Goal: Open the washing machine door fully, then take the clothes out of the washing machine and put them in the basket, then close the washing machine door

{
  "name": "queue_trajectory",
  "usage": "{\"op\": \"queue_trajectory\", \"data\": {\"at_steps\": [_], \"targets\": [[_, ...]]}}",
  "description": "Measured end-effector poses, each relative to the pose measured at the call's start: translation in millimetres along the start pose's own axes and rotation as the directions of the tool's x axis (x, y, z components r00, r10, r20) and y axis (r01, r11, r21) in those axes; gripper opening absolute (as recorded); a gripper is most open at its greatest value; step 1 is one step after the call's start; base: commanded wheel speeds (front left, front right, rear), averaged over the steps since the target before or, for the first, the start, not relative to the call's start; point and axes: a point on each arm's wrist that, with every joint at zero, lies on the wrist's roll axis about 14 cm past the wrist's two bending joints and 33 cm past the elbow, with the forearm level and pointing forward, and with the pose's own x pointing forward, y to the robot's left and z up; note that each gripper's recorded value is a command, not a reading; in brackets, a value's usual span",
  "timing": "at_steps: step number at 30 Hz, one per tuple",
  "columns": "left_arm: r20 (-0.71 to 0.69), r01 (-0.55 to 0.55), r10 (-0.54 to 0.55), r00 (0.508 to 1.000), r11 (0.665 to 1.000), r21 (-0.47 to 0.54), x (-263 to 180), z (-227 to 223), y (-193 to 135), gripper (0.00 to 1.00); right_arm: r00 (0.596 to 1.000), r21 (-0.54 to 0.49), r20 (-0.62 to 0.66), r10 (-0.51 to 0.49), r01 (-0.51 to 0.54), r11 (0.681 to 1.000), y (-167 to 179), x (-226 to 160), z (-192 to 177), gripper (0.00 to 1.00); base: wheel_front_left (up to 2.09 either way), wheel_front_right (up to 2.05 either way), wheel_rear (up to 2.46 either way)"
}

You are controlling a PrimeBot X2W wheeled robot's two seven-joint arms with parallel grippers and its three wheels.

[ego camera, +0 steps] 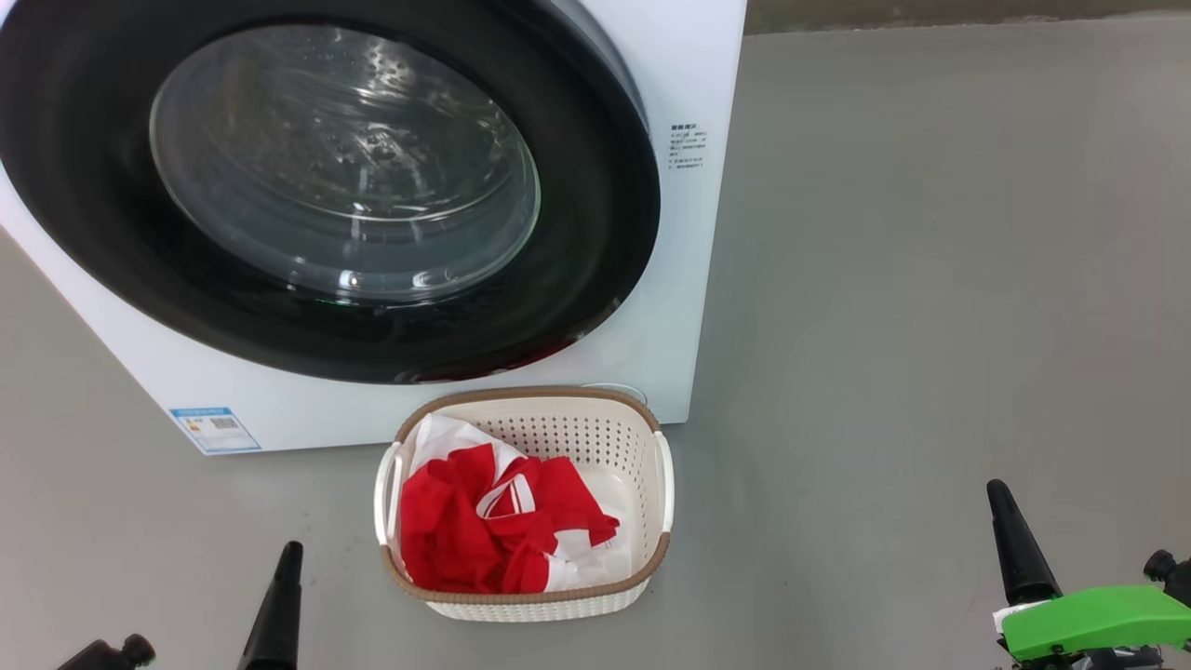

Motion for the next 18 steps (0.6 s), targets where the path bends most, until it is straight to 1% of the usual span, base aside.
{"op": "queue_trajectory", "data": {"at_steps": [8, 18], "targets": [[-0.012, -0.002, 0.001, 1.0, 0.996, -0.085, 0.1, -1.3, -0.4, 0.0, 1.0, 0.09, -0.007, 0.003, -0.003, 0.996, 1.5, -0.7, 1.0, 0.0, 0.0, 0.0, 0.0], [-0.013, 0.014, -0.017, 1.0, 0.983, -0.183, 4.2, -0.7, -7.6, 0.0, 1.0, 0.18, -0.004, 0.024, -0.023, 0.983, 8.9, 2.3, 4.7, 0.0, 0.0, 0.0, 0.0]]}}
